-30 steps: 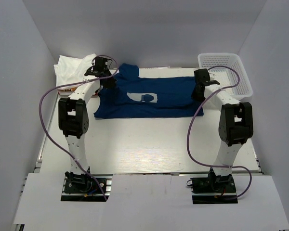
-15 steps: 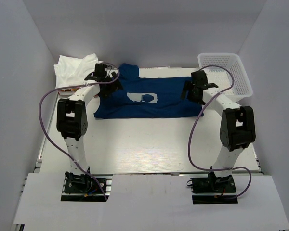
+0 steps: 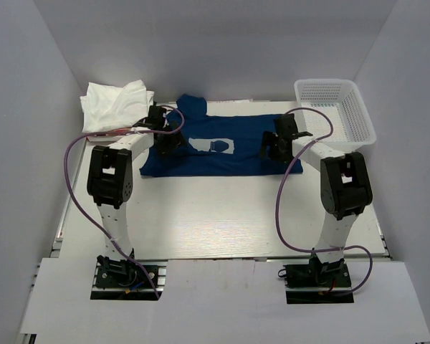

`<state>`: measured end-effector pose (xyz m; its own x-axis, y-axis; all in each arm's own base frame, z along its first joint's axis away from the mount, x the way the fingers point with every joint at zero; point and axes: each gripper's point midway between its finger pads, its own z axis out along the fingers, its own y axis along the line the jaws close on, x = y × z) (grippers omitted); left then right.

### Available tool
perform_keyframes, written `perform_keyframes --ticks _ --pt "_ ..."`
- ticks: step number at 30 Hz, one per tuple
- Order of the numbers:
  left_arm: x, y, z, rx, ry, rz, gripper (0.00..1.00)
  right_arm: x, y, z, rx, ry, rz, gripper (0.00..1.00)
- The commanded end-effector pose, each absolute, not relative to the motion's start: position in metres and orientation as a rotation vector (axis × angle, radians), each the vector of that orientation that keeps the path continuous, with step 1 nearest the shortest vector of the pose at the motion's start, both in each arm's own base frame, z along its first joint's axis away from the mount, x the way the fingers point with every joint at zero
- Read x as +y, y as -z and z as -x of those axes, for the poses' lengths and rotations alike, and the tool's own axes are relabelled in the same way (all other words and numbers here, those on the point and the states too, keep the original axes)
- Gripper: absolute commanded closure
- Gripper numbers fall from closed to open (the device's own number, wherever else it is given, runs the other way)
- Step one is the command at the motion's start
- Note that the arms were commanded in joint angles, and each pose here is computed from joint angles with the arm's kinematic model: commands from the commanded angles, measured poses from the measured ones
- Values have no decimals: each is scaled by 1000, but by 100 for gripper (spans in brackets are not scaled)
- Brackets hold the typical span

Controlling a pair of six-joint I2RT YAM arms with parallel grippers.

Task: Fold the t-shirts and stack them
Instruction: Fold the flattened tshirt in 1/3 of the way

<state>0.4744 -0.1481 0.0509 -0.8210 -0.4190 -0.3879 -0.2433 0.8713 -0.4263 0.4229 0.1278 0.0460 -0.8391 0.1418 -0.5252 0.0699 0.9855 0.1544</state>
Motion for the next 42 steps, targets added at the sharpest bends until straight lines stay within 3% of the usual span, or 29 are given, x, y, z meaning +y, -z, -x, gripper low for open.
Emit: perform_keyframes --ticks 1,5,9,12,13,23,25,26,31,35,42 --pt "-151 -63 -498 2478 510 467 21 126 -33 -423 2580 -172 -135 10" --pt "-154 -56 -510 2478 510 467 39 119 -27 -423 2581 -130 -154 10" --pt "-163 -48 -517 2491 568 447 73 115 -24 -418 2598 -108 -147 10" --pt "-179 -54 -517 2501 643 379 79 116 -24 -417 2594 -119 -134 10" --pt "-180 -55 -519 2491 646 376 86 116 -24 -418 2589 -124 -141 10" --pt "-208 -100 -574 2341 675 178 86 115 -17 -417 2590 -113 -110 10" --pt "-214 -96 -581 2338 668 172 72 114 -17 -417 2590 -104 -108 10" --pt "-215 -93 -584 2346 666 174 41 112 -17 -416 2592 -86 -109 10" --pt "-216 -115 -607 2251 638 102 0 109 -29 -421 2564 -73 -98 10" --pt "-203 -159 -604 2170 558 61 0 109 -41 -424 2531 -79 -98 10" --pt "-164 -159 -548 2172 401 117 0 111 -49 -430 2497 -92 -114 10"
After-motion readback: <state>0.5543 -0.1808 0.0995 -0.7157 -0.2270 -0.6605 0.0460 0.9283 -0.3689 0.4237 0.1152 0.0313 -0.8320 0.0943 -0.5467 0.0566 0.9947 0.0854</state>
